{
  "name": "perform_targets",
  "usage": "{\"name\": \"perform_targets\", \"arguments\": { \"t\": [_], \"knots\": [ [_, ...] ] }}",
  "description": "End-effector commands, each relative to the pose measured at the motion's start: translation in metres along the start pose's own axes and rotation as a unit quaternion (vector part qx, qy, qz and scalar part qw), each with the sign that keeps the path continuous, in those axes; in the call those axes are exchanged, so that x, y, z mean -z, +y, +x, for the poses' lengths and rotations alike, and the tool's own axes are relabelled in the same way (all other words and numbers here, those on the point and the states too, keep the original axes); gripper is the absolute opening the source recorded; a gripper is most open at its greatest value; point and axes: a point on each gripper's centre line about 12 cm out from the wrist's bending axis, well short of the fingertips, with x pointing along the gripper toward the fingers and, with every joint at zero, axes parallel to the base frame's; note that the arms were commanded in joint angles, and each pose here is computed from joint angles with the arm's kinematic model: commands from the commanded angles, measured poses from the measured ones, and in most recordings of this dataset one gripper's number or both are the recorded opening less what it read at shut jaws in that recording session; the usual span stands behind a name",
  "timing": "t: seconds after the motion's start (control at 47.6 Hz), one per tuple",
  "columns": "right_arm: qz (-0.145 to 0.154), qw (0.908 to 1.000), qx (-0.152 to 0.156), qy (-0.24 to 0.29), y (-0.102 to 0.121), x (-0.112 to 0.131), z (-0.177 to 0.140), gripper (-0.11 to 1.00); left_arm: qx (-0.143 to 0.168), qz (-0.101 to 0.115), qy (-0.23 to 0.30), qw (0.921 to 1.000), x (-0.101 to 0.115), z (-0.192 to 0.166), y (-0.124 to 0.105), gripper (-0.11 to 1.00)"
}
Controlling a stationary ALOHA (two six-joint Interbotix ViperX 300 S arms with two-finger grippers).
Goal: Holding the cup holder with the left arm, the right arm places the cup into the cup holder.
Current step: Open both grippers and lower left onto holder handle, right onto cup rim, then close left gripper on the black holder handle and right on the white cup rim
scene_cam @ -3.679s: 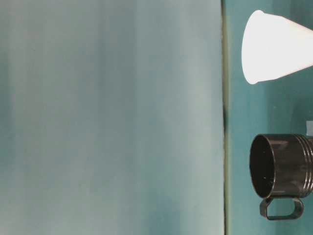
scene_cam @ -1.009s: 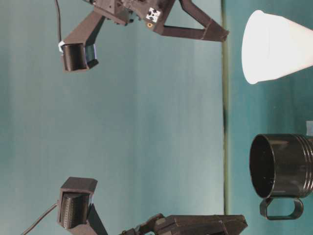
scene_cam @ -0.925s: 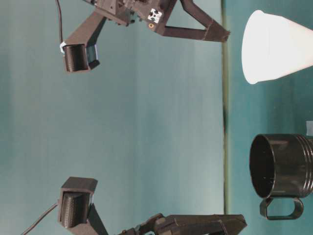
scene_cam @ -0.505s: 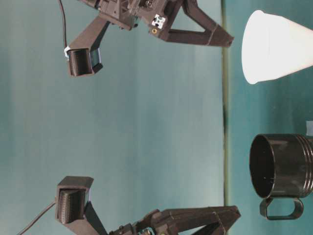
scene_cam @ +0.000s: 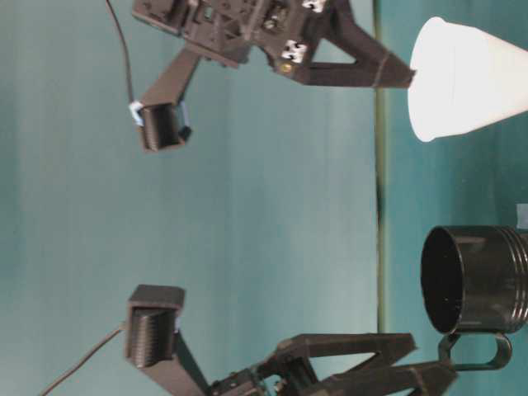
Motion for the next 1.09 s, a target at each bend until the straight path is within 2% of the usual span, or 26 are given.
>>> {"name": "perform_targets", "arguments": {
  "t": [0.0,0.252,0.462,0.757,1.072],
  "knots": [
    [0.0,0.9999,0.002,-0.013,0.0,-0.01,-0.007,0.95,-0.002,0.002,-0.015,0.9999,-0.009,-0.004,0.001,0.93],
    [-0.003,0.9999,0.009,-0.013,-0.004,-0.012,-0.006,0.95,0.001,0.001,0.006,1.0,-0.003,0.009,0.0,0.93],
    [-0.003,0.9999,0.011,0.002,-0.006,-0.004,0.004,0.95,0.0,-0.005,0.033,0.9994,0.007,0.028,0.004,0.93],
    [-0.002,0.9998,0.012,0.013,-0.007,-0.001,0.025,0.95,-0.009,-0.019,0.025,0.9995,0.005,0.034,0.015,0.93],
    [0.005,0.9997,0.016,0.016,-0.014,0.0,0.029,0.95,-0.008,-0.02,0.033,0.9992,0.007,0.04,0.016,0.93]
  ]
}}
